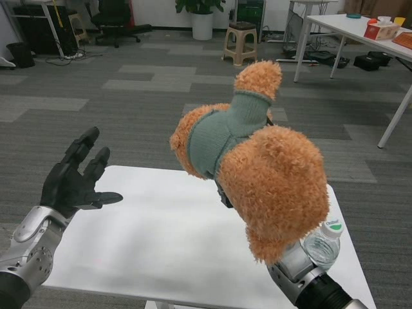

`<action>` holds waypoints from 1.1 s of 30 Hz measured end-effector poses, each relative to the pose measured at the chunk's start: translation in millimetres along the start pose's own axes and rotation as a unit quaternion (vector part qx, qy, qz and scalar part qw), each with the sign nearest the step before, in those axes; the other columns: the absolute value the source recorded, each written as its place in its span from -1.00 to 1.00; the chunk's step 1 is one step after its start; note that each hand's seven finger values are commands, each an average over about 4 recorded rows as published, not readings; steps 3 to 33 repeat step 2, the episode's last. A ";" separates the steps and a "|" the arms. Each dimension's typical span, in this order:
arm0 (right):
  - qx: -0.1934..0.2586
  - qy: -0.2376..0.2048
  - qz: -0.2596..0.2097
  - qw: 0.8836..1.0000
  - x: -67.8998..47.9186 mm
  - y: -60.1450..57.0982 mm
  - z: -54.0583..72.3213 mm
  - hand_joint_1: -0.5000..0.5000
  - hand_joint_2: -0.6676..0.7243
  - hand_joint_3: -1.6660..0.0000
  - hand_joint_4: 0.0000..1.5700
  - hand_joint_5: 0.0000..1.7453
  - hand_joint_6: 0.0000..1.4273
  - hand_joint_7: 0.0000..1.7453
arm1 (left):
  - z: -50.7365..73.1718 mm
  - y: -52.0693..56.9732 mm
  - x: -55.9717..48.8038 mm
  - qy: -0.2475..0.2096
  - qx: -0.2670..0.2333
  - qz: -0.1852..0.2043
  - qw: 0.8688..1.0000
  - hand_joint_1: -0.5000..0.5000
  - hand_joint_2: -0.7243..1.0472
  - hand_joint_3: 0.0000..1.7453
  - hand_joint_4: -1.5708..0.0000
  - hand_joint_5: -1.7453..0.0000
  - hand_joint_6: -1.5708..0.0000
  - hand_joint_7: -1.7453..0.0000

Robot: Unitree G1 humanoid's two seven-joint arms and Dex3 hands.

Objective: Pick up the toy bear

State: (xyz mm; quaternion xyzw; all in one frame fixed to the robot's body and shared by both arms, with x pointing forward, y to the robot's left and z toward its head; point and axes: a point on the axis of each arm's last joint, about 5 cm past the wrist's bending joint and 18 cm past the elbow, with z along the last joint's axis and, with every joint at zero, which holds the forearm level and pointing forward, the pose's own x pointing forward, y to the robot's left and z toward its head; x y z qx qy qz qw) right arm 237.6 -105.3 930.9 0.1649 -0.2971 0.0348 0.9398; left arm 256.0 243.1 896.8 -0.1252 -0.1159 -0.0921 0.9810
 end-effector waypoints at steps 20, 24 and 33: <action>-0.004 0.005 -0.003 1.000 -0.4 -1.2 -2.1 -0.83 -0.82 -0.62 1.00 0.89 0.88 0.36 | 0.2 -0.2 0.2 -0.001 0.000 -0.001 1.000 -0.51 0.10 -0.90 1.00 1.00 1.00 0.76; -0.004 0.005 -0.003 1.000 -0.4 -1.2 -2.1 -0.83 -0.82 -0.62 1.00 0.89 0.88 0.36 | 0.2 -0.2 0.2 -0.001 0.000 -0.001 1.000 -0.51 0.10 -0.90 1.00 1.00 1.00 0.76; -0.004 0.005 -0.003 1.000 -0.4 -1.2 -2.1 -0.83 -0.82 -0.62 1.00 0.89 0.88 0.36 | 0.2 -0.2 0.2 -0.001 0.000 -0.001 1.000 -0.51 0.10 -0.90 1.00 1.00 1.00 0.76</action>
